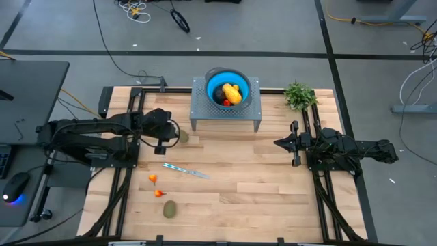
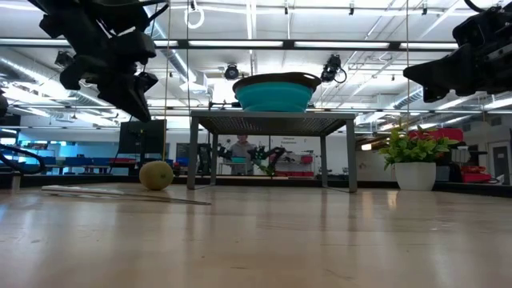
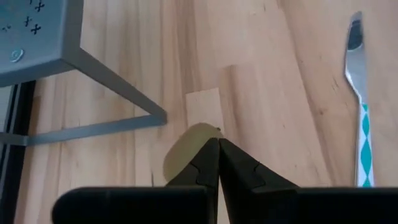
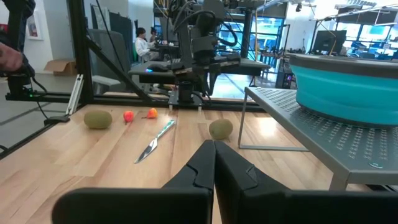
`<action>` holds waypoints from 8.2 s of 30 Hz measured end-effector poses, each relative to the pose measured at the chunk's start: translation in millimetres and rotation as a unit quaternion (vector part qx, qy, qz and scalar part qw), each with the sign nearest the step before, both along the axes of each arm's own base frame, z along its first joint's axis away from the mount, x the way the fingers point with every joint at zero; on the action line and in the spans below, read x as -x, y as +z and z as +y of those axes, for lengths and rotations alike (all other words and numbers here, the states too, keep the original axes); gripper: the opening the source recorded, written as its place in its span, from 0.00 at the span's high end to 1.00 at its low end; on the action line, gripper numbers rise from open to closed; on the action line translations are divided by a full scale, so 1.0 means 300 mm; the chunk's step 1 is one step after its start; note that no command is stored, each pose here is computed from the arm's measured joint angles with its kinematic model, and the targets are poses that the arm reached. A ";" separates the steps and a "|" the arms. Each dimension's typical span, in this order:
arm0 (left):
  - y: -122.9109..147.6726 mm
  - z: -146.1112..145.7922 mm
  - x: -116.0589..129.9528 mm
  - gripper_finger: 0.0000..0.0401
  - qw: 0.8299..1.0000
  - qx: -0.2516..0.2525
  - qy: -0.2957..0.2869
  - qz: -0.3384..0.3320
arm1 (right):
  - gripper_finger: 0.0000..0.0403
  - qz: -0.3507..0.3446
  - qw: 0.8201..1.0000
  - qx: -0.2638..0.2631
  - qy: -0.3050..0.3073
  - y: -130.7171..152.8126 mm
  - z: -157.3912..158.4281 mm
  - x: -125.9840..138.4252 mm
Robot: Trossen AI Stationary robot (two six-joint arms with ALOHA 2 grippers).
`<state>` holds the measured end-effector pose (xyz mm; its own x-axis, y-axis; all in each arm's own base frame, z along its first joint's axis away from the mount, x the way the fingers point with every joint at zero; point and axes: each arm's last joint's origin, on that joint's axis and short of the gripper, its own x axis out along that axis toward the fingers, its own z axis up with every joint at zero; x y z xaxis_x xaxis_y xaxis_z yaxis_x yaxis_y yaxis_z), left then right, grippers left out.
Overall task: Pick & Place Fruit
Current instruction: Put the top kiwi into the blue bin
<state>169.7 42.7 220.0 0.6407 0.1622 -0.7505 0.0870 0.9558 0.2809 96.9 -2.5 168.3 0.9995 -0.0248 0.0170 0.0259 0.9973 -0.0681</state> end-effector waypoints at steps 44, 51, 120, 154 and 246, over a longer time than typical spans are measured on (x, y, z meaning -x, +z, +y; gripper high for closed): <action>-0.119 0.037 -0.104 0.14 0.977 -0.108 -0.112 0.147 | 0.98 0.000 1.000 0.000 0.000 0.000 0.000 0.000; -0.131 0.043 -0.126 0.14 0.972 -0.114 -0.129 0.162 | 0.98 0.000 1.000 0.000 0.000 0.000 0.000 0.000; -0.246 0.126 -0.145 0.14 0.967 -0.106 -0.146 0.178 | 0.98 0.000 1.000 0.000 0.000 0.000 0.000 0.000; -0.261 0.135 -0.157 0.35 0.966 -0.116 -0.134 0.187 | 0.98 0.000 1.000 0.000 0.000 0.000 0.000 0.000; 0.100 0.071 0.101 0.39 0.988 -0.093 0.101 -0.073 | 0.98 0.000 1.000 0.000 0.000 0.000 0.000 0.000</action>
<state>139.4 64.0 250.1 0.6804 0.4244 -0.5974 -0.1548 0.8801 0.4489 96.9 -2.5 168.2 0.9996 -0.0248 0.0166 0.0259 0.9973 -0.0684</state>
